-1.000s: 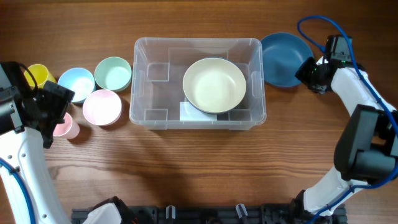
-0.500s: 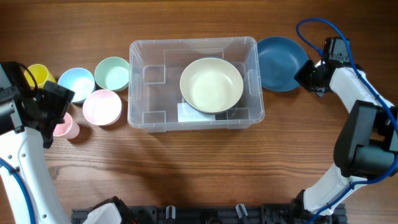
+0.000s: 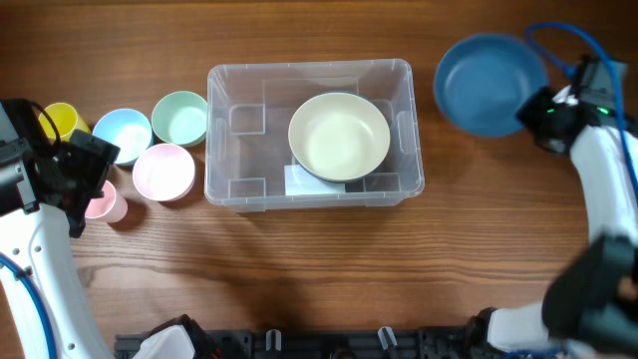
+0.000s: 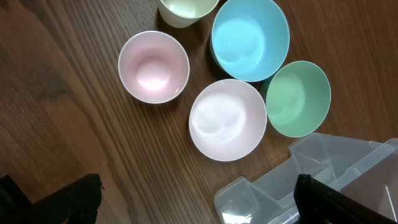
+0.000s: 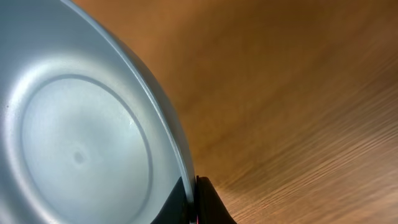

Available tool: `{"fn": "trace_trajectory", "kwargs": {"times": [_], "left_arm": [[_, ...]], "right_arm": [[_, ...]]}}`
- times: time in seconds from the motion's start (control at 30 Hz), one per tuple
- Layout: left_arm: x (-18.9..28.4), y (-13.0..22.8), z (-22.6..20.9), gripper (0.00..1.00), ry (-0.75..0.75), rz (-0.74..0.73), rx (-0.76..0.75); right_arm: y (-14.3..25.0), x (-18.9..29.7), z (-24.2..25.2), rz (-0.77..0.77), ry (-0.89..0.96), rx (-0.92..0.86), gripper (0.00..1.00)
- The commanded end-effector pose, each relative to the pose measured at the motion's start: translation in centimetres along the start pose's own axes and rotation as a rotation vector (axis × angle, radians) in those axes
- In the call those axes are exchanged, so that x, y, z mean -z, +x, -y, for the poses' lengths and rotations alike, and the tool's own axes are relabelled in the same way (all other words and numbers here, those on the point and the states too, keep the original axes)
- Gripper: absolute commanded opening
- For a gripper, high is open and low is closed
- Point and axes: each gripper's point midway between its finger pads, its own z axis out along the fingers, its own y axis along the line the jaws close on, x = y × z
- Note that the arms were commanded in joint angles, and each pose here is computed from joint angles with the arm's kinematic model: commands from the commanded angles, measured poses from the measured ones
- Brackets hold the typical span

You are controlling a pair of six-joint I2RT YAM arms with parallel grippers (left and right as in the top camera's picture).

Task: Pack container
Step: 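Pinch the teal plate rim with the right gripper and lift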

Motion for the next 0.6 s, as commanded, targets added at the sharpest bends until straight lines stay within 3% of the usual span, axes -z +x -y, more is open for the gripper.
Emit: {"fn": "trace_trajectory", "kwargs": {"times": [0.0,0.13,0.3,0.57], "left_arm": [[0.9,-0.3,0.3,1.0,0.026,0.021,0.018],[0.9,-0.3,0.2,1.0,0.025,0.02,0.018],[0.9,-0.3,0.2,1.0,0.025,0.02,0.018],[0.9,-0.3,0.3,1.0,0.025,0.02,0.018]], "right_arm": [[-2.3,6.9,-2.9,0.167,-0.084,0.142,0.04],[-1.8,12.5,-7.1,0.277,-0.206,0.368,0.04],[2.2,16.8,-13.4,0.307,-0.411,0.597,0.04],[9.9,13.3,-19.1,0.106,-0.511,0.779,0.04]]}}
